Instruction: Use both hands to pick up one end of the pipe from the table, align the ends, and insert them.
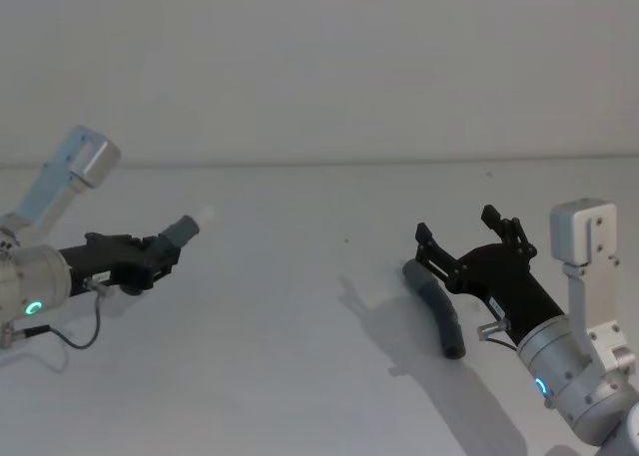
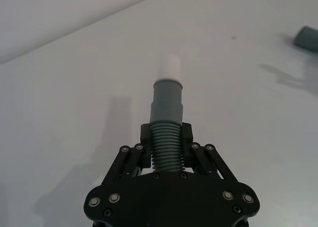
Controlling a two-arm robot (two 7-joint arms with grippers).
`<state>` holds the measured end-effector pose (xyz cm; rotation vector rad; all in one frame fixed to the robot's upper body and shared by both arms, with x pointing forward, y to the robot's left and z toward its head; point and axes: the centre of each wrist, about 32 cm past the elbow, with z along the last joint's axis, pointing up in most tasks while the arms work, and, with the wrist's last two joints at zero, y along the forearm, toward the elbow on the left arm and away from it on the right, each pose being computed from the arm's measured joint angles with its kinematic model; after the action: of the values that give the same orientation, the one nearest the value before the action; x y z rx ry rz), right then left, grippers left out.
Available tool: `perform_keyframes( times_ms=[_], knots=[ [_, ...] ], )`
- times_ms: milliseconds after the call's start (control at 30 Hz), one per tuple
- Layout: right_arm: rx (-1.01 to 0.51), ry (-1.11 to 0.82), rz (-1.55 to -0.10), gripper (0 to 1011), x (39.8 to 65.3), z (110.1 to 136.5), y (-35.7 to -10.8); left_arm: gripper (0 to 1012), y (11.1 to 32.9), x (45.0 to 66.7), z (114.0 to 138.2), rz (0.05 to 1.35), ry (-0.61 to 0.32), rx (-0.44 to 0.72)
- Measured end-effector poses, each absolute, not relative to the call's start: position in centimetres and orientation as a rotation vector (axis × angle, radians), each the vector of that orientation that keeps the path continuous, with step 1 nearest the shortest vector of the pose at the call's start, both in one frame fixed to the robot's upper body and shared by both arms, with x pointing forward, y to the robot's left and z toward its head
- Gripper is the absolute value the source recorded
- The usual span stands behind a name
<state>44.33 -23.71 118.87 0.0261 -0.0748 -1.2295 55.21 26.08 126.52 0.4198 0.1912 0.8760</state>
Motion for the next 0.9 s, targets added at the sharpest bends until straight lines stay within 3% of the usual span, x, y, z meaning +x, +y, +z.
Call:
perform_keyframes(
  times_ms=[467,900],
  knots=[
    [-0.05,-0.025,-1.211,1001,44.7,119.5,-24.7,306,28.4,53.9,128.6,0.725,0.124,0.404],
    [-0.201,0.071,-1.186,1001,45.4,121.8,-26.3,306,28.6,53.8,129.6,0.642,0.022,0.37]
  ],
)
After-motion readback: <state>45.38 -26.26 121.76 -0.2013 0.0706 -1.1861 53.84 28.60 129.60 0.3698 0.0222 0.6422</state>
